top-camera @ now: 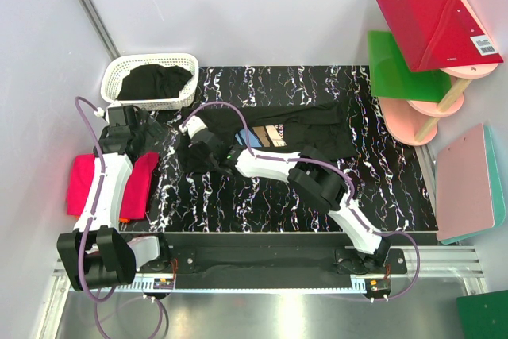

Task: Fold and stack the t-shirts
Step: Fold the other side of the tshirt into a rectangle

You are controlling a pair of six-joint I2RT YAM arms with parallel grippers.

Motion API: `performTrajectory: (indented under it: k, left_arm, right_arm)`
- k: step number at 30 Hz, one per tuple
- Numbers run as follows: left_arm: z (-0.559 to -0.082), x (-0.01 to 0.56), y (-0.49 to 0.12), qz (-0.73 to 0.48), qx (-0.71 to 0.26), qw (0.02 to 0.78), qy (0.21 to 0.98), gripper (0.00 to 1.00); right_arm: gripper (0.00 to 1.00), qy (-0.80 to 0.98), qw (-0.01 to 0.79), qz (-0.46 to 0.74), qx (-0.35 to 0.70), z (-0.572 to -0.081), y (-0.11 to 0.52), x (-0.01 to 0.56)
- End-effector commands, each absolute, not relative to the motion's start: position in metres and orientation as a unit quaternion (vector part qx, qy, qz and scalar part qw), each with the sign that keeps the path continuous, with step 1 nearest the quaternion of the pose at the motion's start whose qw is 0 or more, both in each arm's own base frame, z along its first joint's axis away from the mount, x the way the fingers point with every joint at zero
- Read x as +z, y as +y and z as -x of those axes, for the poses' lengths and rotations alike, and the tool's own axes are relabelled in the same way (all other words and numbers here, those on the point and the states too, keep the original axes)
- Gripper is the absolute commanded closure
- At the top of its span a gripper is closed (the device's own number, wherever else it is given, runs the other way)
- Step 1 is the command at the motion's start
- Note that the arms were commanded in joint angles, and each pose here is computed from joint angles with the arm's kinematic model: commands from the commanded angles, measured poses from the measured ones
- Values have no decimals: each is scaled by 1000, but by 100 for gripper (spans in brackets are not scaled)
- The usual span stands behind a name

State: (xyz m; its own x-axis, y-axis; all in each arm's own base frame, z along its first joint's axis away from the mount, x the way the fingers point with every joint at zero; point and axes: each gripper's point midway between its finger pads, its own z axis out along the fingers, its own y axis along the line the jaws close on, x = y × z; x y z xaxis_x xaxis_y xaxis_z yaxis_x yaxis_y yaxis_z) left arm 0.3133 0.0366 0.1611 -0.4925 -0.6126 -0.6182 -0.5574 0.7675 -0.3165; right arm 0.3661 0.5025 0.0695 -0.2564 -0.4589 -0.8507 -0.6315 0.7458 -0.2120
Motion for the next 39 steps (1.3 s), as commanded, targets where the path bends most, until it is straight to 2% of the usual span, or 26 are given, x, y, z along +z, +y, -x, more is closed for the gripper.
performTrajectory:
  k: [1,2,5,8,9,10,12,16,19,20,23,25,28,29,30,39]
  left_arm:
    - [-320,165,37,332,-44,387,859,1]
    - [-320,165,37,332,-44,387,859,1]
    - [-320,163,36,331,-45,386,860,1]
    - [-321,163,36,330,-46,385,861,1]
    - [-321,163,35,330,-48,385,860,1]
    - [-321,161,35,330,-48,383,861,1]
    - [-321,161,35,330,-48,383,861,1]
    - [-322,161,34,328,-49,383,862,1]
    - [-321,160,35,329,-50,382,862,1]
    - [-322,160,34,327,-50,383,863,1]
    - [-322,160,35,328,-48,383,862,1]
    - [-322,160,35,327,-48,383,863,1]
    - [-322,159,34,327,-50,382,863,1]
    - [-322,158,34,327,-49,380,864,1]
    - [-322,158,34,327,-50,380,864,1]
    - [-322,159,35,326,-48,382,863,1]
  right_arm:
    - [100,778,538,313,85,-380,501,99]
    - [100,778,539,311,83,-381,500,101]
    - [61,778,538,313,85,-378,497,106]
    - [33,776,538,313,99,-373,496,116]
    - [26,775,541,311,102,-372,496,122]
    - [14,775,542,309,104,-372,495,124]
    - [13,775,543,307,104,-371,492,128]
    - [16,775,537,313,112,-368,496,124]
    - [23,776,529,322,118,-367,501,115]
    - [31,777,523,329,117,-367,502,108]
    - [42,780,507,345,123,-362,507,97]
    - [45,784,494,356,123,-360,507,91]
    - [62,783,487,364,130,-356,510,88]
    - [94,782,485,367,134,-356,511,88]
    - [100,783,486,366,133,-357,510,88]
    - [100,783,507,342,114,-373,501,98]
